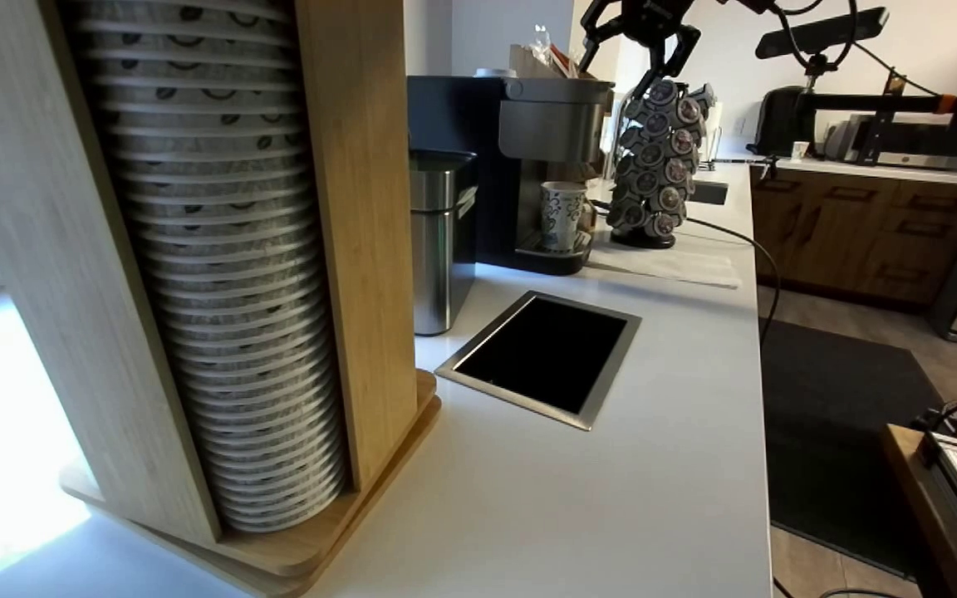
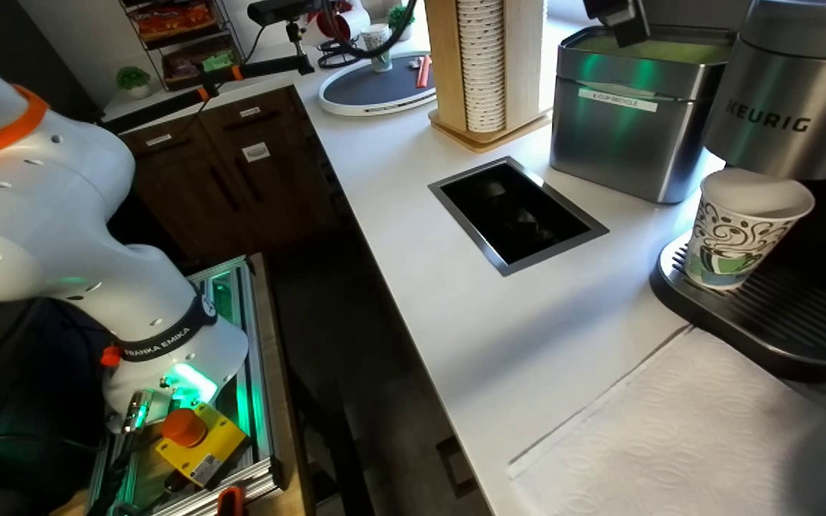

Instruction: Take the small white container out of the coffee maker and place it in the recycling bin

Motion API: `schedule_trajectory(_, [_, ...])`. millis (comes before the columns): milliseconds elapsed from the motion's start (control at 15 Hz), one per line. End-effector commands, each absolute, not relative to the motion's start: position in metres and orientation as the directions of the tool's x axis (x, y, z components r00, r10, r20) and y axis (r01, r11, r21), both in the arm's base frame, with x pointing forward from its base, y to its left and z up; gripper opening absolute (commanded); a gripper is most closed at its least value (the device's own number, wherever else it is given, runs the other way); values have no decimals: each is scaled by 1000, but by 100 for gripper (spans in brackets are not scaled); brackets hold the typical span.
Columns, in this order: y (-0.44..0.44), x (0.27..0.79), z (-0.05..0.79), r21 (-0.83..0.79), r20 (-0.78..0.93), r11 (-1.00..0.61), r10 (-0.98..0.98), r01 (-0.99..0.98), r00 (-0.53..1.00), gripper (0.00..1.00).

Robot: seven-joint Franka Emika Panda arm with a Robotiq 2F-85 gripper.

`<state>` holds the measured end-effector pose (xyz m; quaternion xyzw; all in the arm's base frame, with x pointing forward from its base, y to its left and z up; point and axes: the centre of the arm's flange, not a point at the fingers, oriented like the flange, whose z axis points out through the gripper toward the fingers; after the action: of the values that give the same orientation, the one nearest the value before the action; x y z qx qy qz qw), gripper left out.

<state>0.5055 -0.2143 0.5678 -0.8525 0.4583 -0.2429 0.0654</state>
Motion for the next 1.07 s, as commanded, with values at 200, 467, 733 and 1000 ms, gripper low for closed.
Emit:
schedule_trajectory(200, [-277, 526, 580, -491, 350, -382, -910, -783, 224, 100])
schedule_trajectory(467, [-292, 538, 576, -555, 309, -330, -934, -763, 179, 100])
schedule_trajectory(733, [-302, 545, 568, -568, 273, -285, -950, -772, 150, 100])
schedule_trajectory(1000, [-304, 546, 566, -598, 251, -266, -958, -756, 138, 100])
